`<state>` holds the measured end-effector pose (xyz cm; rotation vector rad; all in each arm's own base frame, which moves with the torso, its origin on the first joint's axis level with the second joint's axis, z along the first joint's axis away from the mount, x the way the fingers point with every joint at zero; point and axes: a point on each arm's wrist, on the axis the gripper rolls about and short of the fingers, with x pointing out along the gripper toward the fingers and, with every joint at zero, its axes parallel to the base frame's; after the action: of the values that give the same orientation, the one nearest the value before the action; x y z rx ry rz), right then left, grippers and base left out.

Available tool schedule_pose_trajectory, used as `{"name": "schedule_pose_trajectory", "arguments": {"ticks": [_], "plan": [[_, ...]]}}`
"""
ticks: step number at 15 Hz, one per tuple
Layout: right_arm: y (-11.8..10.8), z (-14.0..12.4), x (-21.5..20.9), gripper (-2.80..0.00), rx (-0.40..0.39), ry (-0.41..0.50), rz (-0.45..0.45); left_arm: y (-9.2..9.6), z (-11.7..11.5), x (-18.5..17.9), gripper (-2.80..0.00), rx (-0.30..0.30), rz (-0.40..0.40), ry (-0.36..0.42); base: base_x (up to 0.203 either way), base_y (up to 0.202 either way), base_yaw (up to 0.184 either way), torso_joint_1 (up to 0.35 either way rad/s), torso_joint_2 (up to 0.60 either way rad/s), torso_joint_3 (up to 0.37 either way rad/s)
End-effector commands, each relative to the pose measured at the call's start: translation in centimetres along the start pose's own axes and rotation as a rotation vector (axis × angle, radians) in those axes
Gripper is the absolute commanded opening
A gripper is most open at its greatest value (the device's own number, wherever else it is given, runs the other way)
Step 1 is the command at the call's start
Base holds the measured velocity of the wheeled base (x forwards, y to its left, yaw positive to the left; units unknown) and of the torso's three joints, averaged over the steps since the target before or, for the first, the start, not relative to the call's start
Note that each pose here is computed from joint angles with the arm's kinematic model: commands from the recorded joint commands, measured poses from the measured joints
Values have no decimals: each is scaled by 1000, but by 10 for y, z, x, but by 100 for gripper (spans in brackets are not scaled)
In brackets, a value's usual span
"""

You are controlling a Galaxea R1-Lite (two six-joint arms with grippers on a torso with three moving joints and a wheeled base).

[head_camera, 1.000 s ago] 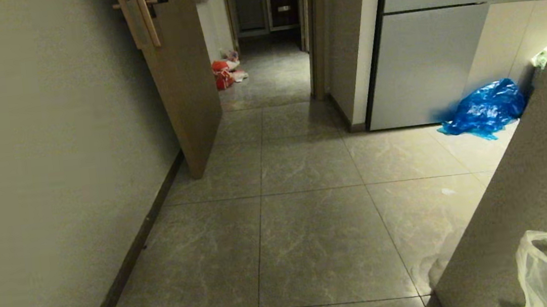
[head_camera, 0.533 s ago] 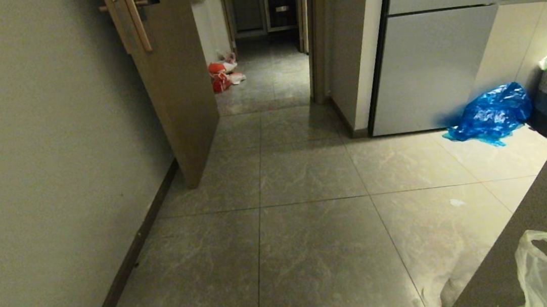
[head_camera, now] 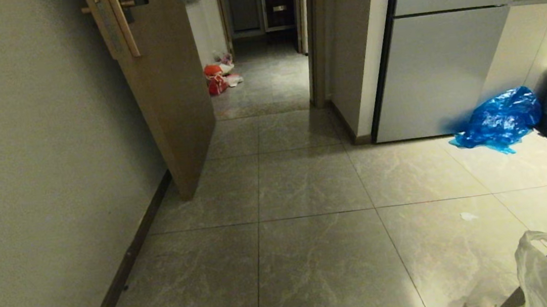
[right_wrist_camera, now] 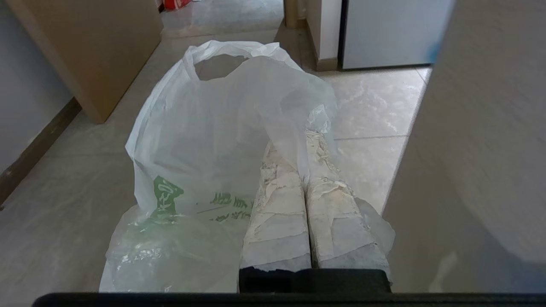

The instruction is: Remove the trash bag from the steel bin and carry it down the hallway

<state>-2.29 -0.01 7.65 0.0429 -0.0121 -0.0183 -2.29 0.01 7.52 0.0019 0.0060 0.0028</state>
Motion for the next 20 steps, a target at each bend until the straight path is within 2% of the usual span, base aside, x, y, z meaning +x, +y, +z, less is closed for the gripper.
{"name": "schedule_pose_trajectory", "arguments": {"ticks": [1, 20], "plan": [[0, 0, 0, -280, 0, 1, -1, 0, 0, 0, -280, 0, 0, 0, 180, 0, 0, -2, 2, 2], [0, 0, 0, -280, 1, 1, -1, 0, 0, 0, -280, -2, 0, -1, 184, 0, -2, 2, 1, 2]]}}
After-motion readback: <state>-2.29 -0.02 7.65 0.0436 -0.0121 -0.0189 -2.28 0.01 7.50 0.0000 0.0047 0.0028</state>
